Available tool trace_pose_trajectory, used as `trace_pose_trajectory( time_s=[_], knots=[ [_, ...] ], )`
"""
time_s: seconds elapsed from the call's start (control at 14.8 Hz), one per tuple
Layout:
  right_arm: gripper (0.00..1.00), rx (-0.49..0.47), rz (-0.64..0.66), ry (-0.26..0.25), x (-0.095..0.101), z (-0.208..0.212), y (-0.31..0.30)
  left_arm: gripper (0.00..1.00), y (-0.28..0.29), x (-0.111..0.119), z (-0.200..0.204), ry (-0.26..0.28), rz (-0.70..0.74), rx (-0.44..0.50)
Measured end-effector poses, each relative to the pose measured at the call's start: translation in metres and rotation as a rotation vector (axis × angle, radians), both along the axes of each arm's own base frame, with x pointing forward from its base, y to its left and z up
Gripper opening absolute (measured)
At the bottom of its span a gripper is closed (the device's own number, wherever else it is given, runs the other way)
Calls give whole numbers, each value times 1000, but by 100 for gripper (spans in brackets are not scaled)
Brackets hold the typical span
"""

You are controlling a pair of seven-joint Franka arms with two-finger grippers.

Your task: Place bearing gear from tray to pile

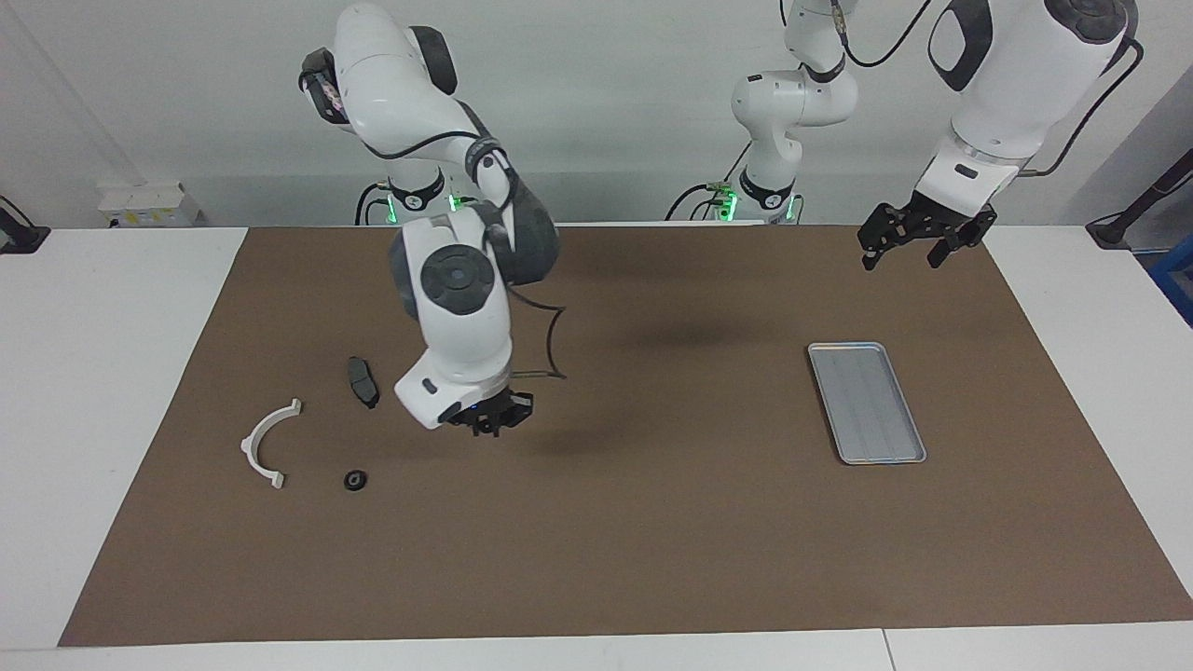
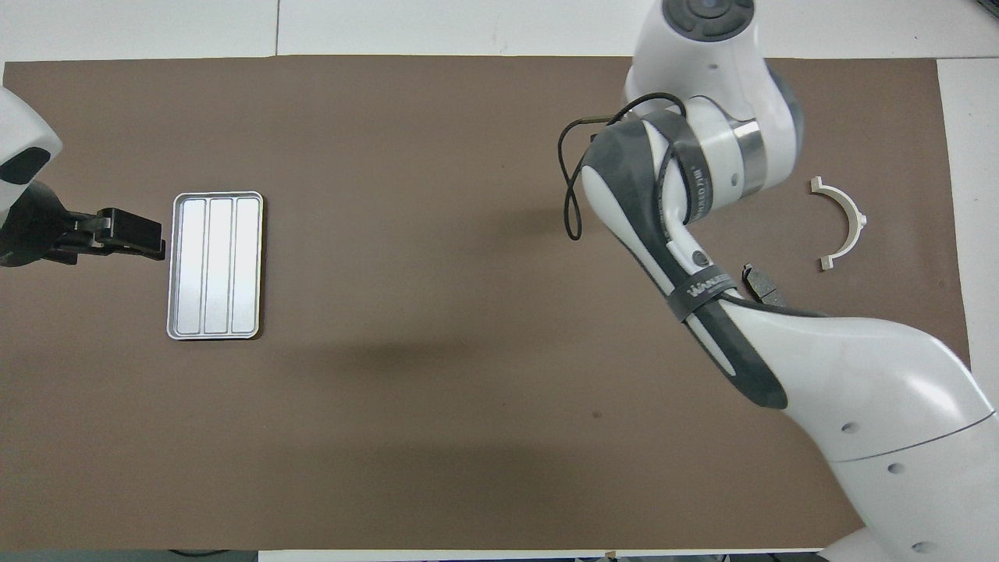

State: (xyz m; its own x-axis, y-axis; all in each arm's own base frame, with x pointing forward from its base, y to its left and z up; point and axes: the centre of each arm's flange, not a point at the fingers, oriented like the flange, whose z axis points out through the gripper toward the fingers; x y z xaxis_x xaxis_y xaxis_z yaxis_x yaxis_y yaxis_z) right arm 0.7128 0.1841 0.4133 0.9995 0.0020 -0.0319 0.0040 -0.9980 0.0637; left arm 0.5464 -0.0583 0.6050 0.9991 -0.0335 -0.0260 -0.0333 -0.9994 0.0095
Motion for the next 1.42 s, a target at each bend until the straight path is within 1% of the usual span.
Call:
trace_pose_trajectory(
  time_s=[0.07,0.2,0.34,0.41,0.54,0.88,0.95,1.15,1.22,1.29,1.35,1.42],
  knots=[
    [24,3,20,3,6,-17,-26,100,0,0,0,0,0,0],
    [24,10,37,4,12,-59,-62,100,0,0,0,0,0,0],
    [24,16,42,-1,10,-96,-79,100,0,0,0,0,0,0],
    [24,19,48,-6,8,-108,-83,100,0,0,0,0,0,0],
    [24,24,61,-21,5,-123,-87,100,0,0,0,0,0,0],
    [24,27,67,-39,1,-126,-87,100,0,0,0,0,0,0],
    [31,27,67,-39,0,-126,-87,100,0,0,0,0,0,0],
    [60,28,70,-41,0,-124,-85,100,0,0,0,0,0,0],
    [73,29,71,-48,0,-118,-85,100,0,0,0,0,0,0],
    [83,30,72,-58,0,-110,-84,100,0,0,0,0,0,0],
    [93,30,72,-69,0,-101,-84,100,0,0,0,0,0,0],
    [100,30,72,-79,0,-92,-84,100,0,0,0,0,0,0]
  ],
)
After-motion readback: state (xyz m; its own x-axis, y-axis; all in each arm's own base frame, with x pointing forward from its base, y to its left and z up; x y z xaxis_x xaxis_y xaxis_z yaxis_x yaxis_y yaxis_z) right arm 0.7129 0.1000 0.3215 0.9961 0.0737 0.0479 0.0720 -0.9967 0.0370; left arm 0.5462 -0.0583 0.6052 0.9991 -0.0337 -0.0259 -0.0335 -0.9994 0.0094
